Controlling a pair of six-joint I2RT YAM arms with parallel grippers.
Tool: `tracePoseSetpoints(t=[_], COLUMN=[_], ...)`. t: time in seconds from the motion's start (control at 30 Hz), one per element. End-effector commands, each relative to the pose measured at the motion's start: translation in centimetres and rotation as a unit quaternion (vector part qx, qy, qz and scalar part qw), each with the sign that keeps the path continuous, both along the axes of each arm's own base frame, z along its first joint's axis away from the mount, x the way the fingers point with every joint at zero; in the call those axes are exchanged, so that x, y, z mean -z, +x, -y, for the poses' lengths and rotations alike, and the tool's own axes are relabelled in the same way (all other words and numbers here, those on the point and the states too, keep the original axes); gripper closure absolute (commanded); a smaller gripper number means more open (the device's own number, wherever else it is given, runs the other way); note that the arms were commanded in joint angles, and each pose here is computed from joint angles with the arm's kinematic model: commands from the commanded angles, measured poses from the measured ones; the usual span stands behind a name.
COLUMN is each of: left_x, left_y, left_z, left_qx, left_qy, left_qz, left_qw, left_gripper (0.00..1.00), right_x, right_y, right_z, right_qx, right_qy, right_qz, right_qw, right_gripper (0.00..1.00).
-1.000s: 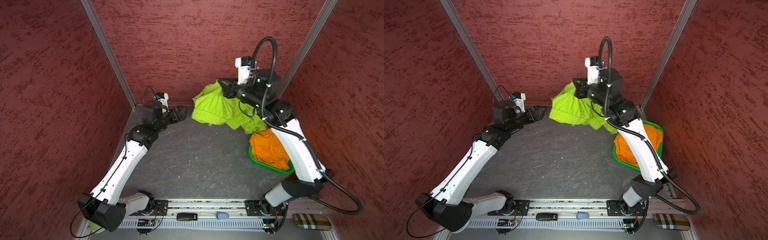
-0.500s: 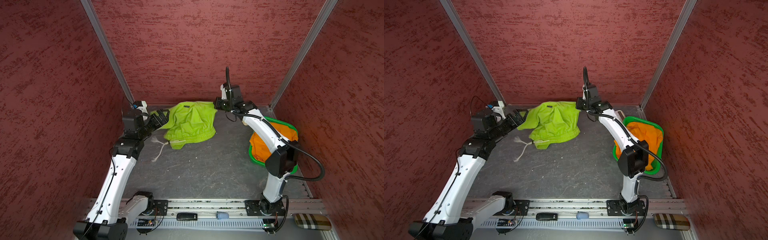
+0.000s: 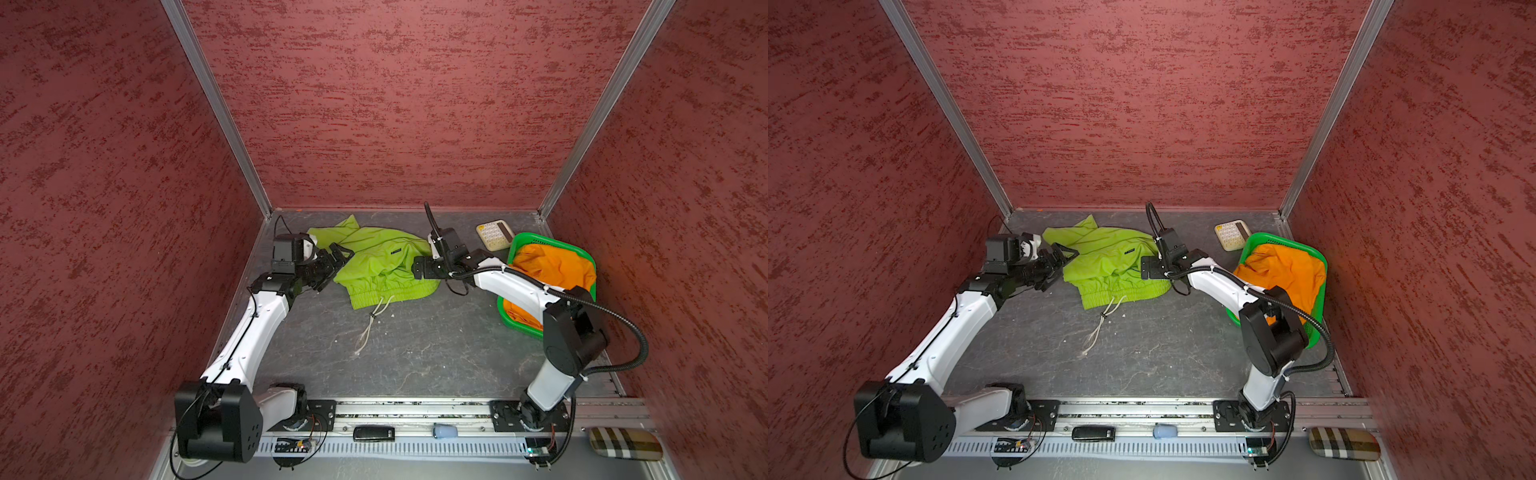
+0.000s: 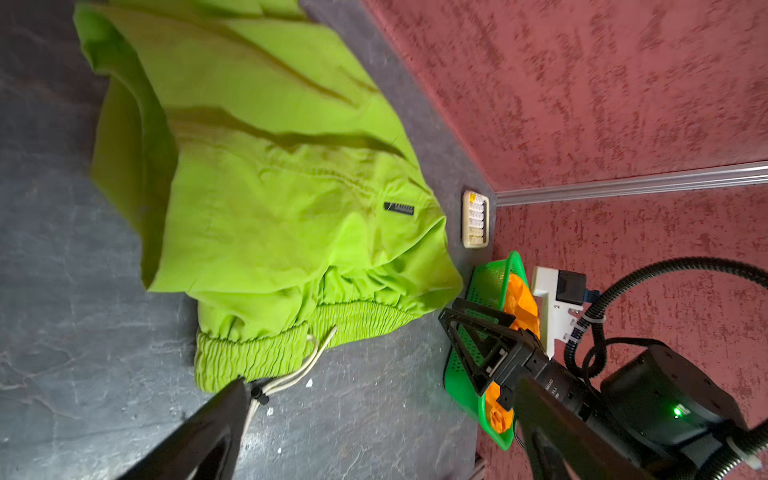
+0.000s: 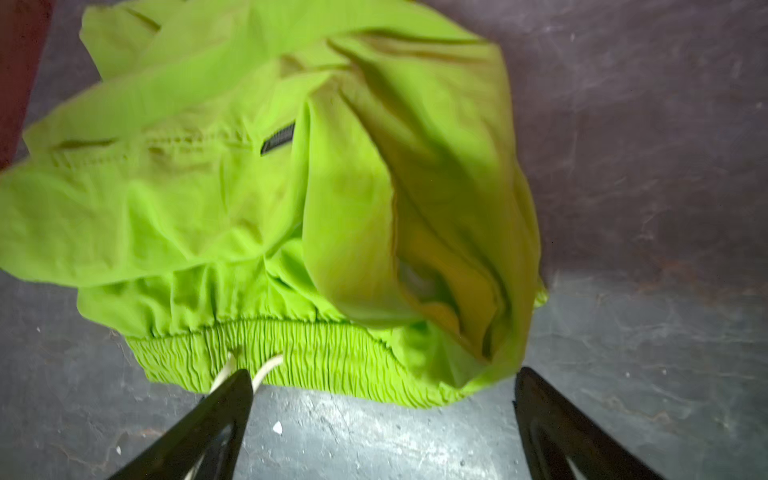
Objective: Fold and stack the shorts
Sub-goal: 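Lay the lime-green shorts on the table and open the right gripper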
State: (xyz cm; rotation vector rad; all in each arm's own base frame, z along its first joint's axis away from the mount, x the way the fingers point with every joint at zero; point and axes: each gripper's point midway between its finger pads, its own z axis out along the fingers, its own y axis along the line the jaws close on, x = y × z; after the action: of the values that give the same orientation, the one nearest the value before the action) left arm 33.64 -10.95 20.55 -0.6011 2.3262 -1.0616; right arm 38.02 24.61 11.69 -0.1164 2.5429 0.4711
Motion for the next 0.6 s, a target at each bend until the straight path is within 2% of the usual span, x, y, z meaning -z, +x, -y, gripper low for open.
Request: tracePoseSetpoints(t=[0.0,0.1,0.23,0.3,0.5,0.53,0.57], left_x=[0.5,2.7,5.0,5.6,6.3,6.5,6.5], left_y=[-0.9,-1.2,-1.3,-1.5,-1.7,-1.8,-1.8], left_z=[1.0,0.7,1.6,2.4,3.8,4.0,4.1], left_qx=[0.03,0.031,0.046,0.055,0.077,0.079,0.081], left_qy=[0.0,0.044,0.054,0.057,0.072,0.071,0.07], left_qz=[-0.005,-0.028,-0.059,-0.063,-0.07,-0.073,-0.074], left_qw=[1.0,0.998,0.996,0.995,0.992,0.992,0.991], left_gripper=[0.01,0.01,0.01,0.01,0.01,0.0,0.01], right_x=[1.9,3.9,6.2,6.8,5.6,5.1,4.6], right_y=[-0.4,-1.2,-0.4,0.6,6.4,7.8,8.8], right_z=[0.8,0.5,0.9,1.0,2.1,2.6,3.0], right_qx=[0.021,0.018,0.025,0.026,0.041,0.048,0.054], right_qy=[0.016,0.036,0.001,-0.02,-0.056,-0.055,-0.054], right_qz=[-0.003,-0.019,-0.028,-0.027,0.003,0.007,0.011], right_qw=[1.0,0.999,0.999,0.999,0.998,0.997,0.997], right_gripper=[0.01,0.01,0.12,0.24,0.83,0.92,0.96])
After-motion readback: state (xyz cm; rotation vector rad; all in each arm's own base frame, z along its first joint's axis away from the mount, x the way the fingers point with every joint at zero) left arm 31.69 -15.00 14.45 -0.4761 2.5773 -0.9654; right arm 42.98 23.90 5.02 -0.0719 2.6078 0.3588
